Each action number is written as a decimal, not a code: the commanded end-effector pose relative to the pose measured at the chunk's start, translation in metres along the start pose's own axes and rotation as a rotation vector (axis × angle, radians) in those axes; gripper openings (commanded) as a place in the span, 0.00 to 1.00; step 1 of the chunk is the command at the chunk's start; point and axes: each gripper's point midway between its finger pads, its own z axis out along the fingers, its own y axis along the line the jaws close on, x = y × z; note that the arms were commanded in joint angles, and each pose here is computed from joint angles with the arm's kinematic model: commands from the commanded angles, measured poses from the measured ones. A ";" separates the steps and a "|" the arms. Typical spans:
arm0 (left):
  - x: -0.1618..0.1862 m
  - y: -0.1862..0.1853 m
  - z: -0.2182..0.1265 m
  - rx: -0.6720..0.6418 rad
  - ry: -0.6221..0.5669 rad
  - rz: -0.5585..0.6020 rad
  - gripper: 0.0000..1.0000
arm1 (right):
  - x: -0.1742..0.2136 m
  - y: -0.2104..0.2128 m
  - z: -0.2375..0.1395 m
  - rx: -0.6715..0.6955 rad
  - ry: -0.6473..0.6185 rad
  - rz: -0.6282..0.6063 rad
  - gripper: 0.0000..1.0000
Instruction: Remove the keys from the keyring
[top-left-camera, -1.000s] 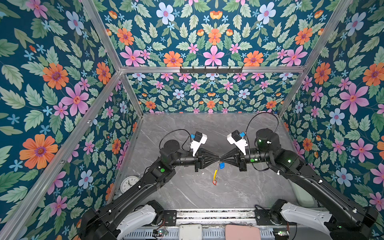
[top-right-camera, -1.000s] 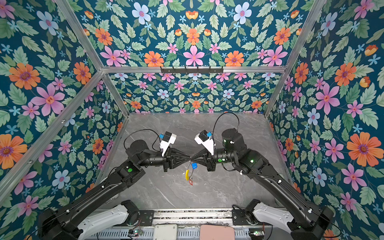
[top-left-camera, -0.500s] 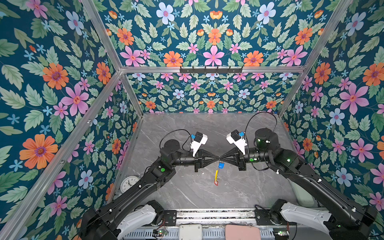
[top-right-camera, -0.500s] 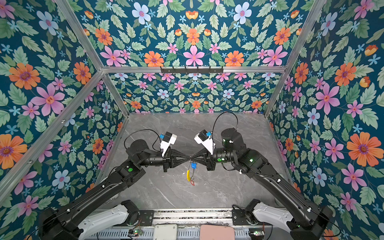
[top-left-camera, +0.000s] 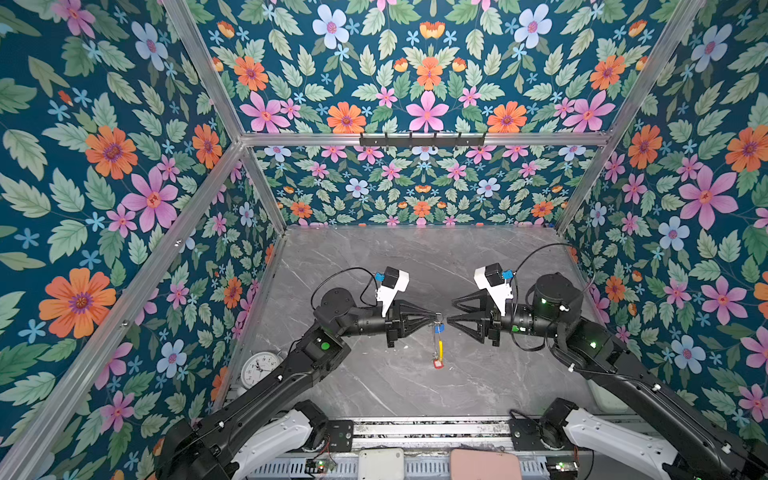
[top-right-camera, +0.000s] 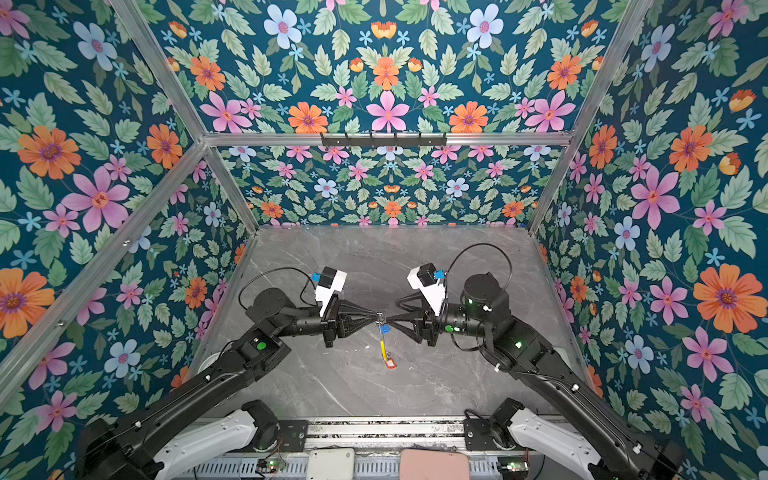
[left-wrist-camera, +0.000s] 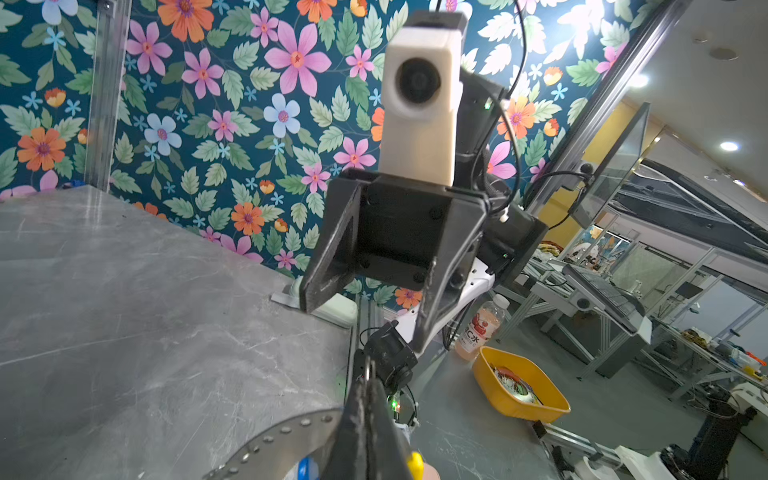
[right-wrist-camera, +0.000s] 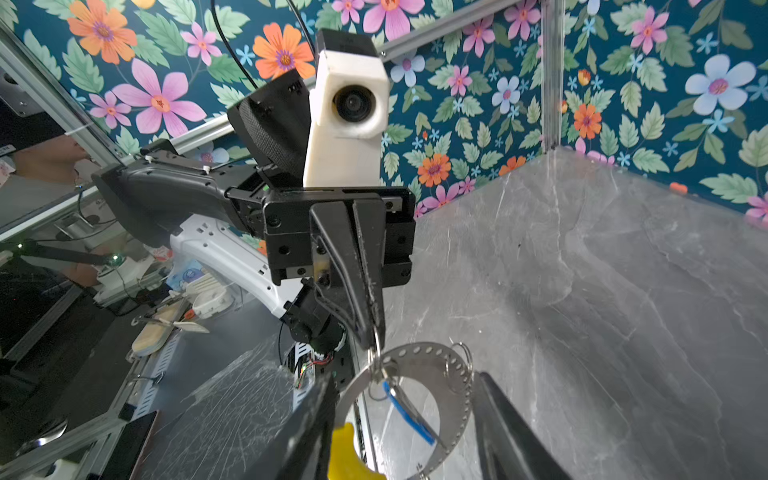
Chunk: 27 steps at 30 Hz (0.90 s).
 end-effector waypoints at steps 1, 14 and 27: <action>-0.018 -0.012 -0.002 0.040 -0.079 0.056 0.00 | -0.016 0.003 -0.002 -0.011 -0.102 -0.014 0.56; -0.026 -0.015 -0.005 0.066 -0.153 0.053 0.00 | 0.012 0.016 0.014 -0.160 -0.050 0.033 0.55; -0.025 -0.014 -0.005 0.085 -0.177 0.035 0.00 | 0.020 0.010 0.028 -0.171 -0.010 0.057 0.27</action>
